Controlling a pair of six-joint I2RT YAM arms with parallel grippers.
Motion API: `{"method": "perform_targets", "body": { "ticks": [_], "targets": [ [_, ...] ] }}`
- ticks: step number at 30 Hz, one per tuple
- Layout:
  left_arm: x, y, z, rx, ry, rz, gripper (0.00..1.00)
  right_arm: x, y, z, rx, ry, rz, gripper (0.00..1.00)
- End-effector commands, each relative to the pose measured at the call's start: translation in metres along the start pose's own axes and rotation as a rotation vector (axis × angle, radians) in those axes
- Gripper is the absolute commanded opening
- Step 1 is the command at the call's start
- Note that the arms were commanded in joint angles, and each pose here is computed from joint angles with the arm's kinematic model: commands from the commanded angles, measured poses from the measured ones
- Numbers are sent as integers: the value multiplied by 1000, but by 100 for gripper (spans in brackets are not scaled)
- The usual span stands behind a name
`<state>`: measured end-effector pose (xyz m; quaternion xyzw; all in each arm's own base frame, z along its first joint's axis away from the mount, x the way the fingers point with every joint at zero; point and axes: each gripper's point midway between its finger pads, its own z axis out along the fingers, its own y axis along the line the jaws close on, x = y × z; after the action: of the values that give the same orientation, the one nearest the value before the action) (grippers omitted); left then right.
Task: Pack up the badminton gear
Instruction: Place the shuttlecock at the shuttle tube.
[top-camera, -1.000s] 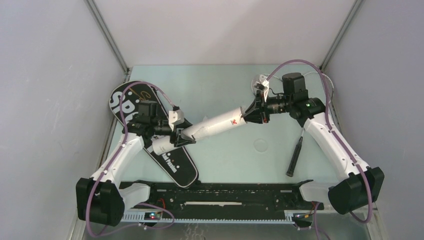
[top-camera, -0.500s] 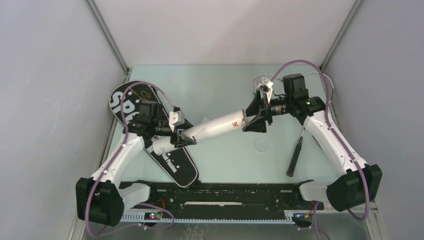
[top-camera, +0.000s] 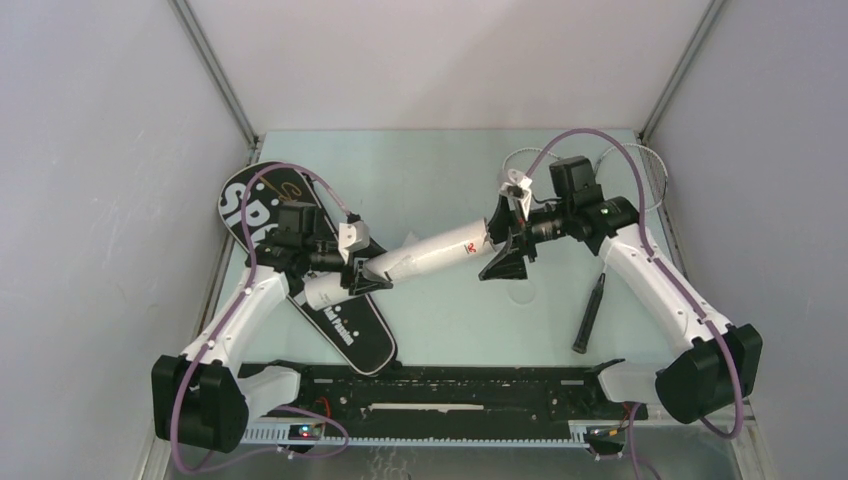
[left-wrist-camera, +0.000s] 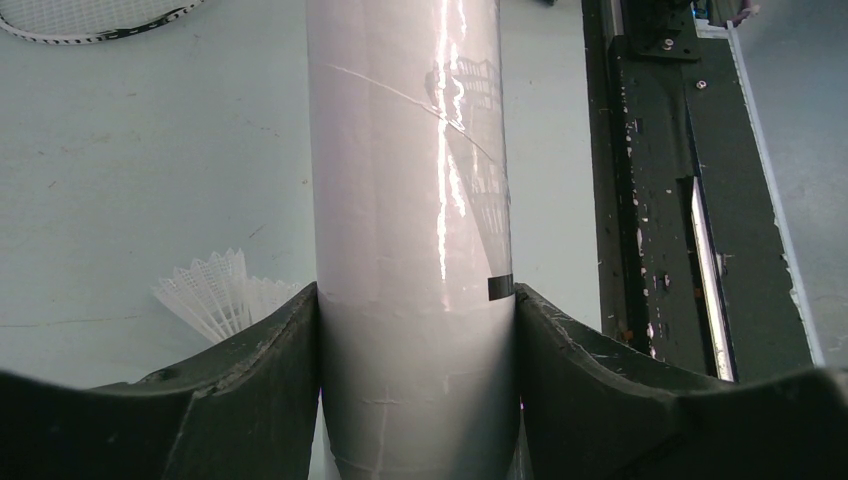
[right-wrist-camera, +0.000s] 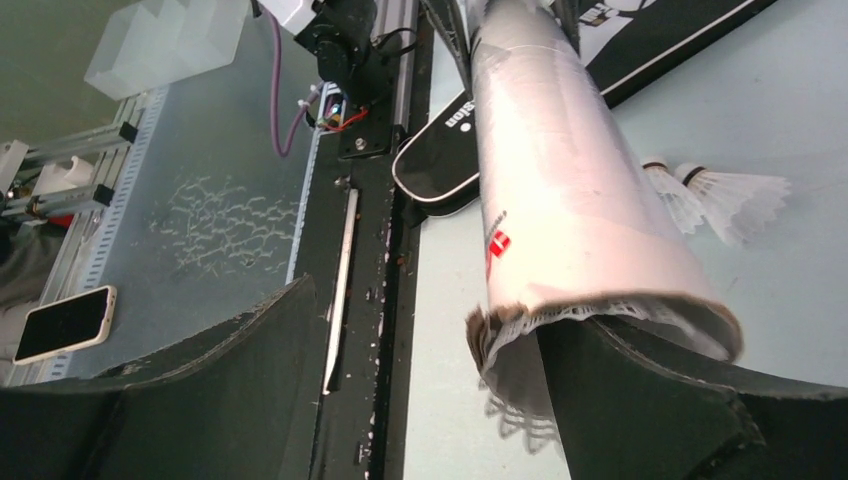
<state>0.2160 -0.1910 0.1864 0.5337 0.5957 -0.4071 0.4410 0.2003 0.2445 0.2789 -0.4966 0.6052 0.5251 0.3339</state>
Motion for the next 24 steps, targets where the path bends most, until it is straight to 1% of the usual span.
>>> {"method": "perform_targets", "body": {
  "ticks": [1, 10, 17, 24],
  "targets": [
    [-37, 9, -4, 0, -62, 97, 40, 6, 0, 12, -1, 36, -35, 88],
    [-34, 8, -3, 5, -59, 92, 40, 14, 1, 30, -40, 69, -23, 88],
    [-34, 10, -2, 8, -65, 80, 40, 1, -3, 9, 1, 12, -16, 92],
    [-39, 11, -3, 5, -78, 74, 39, -9, 2, -10, 41, -26, -38, 96]
  ]
}}
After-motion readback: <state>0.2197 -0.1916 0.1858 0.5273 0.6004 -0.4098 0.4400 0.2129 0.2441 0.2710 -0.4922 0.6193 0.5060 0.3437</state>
